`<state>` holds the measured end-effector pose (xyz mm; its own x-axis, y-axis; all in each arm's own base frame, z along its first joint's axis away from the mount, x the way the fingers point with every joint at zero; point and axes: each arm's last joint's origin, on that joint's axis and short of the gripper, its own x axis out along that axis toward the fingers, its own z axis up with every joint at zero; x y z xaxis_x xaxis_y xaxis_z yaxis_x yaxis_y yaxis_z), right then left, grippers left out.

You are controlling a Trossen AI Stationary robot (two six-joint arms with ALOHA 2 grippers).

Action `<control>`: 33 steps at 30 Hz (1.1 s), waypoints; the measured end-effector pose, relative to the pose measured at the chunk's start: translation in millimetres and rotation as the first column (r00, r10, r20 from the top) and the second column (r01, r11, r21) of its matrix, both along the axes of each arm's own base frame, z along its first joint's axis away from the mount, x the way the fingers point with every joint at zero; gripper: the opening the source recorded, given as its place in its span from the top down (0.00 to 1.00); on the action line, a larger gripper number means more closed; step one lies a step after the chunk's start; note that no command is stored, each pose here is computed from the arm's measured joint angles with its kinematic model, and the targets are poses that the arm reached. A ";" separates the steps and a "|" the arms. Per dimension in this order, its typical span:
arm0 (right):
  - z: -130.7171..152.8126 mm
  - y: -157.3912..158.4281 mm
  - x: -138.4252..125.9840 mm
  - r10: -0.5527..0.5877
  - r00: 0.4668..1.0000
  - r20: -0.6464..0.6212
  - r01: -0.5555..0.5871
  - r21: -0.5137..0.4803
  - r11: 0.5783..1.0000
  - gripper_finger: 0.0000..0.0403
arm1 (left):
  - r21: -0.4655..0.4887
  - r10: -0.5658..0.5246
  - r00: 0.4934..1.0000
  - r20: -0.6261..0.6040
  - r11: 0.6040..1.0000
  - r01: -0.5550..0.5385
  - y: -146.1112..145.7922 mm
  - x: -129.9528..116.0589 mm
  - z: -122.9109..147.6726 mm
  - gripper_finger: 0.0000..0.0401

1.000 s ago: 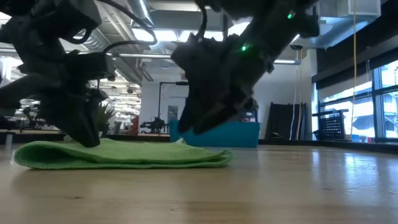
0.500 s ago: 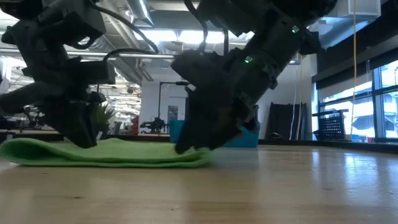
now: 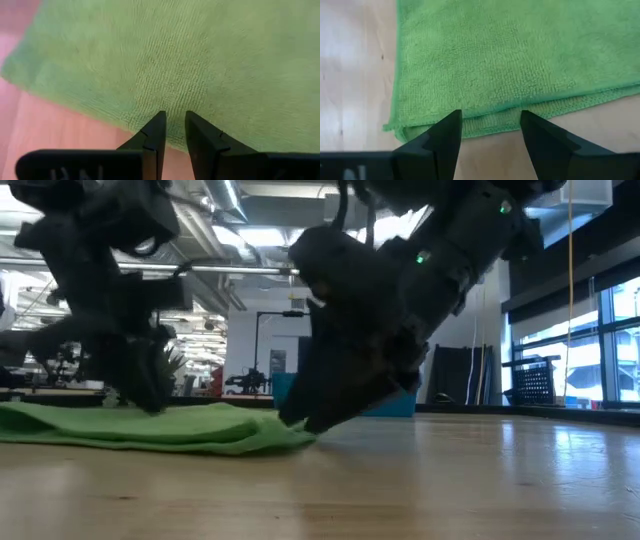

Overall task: Roll microfiber towels into tight, uniform cylinder then place into a basket
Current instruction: Roll the green microfiber cloth

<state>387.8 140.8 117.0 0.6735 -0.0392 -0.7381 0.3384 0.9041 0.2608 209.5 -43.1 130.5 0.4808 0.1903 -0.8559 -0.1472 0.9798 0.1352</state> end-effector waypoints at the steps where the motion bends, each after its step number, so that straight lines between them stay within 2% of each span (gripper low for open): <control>1: 3.4 0.9 -0.8 0.016 1.000 0.007 -0.016 -0.016 1.000 0.49 | -0.004 -0.006 1.000 0.020 1.000 0.007 -1.7 0.2 4.2 0.84; 6: 17.4 13.5 2.2 0.141 0.989 0.049 -0.133 -0.142 0.981 0.49 | -0.027 -0.049 0.994 0.102 0.998 0.052 -12.7 -4.5 22.1 0.84; 11: 28.4 32.0 2.3 0.304 0.951 0.055 -0.279 -0.272 0.921 0.49 | -0.052 -0.095 0.982 0.162 0.993 0.105 -27.4 -16.7 36.5 0.84; 13: 31.8 38.2 2.3 0.339 0.938 0.067 -0.306 -0.293 0.906 0.49 | -0.051 -0.117 0.976 0.186 0.990 0.129 -34.6 -21.1 40.3 0.84; 19: 32.3 43.4 0.4 0.366 0.928 0.068 -0.334 -0.283 0.899 0.49 | -0.057 -0.164 0.962 0.217 0.982 0.180 -55.4 -32.5 42.8 0.84; 24: 15.8 48.2 5.1 0.485 0.873 0.050 -0.448 -0.308 0.839 0.49 | -0.059 -0.170 0.957 0.235 0.980 0.189 -65.1 -38.2 43.1 0.84; 33: -12.5 45.8 8.2 0.487 0.872 -0.045 -0.452 -0.452 0.769 0.49 | -0.064 -0.145 0.957 0.253 0.984 0.166 -68.8 -40.8 43.5 0.84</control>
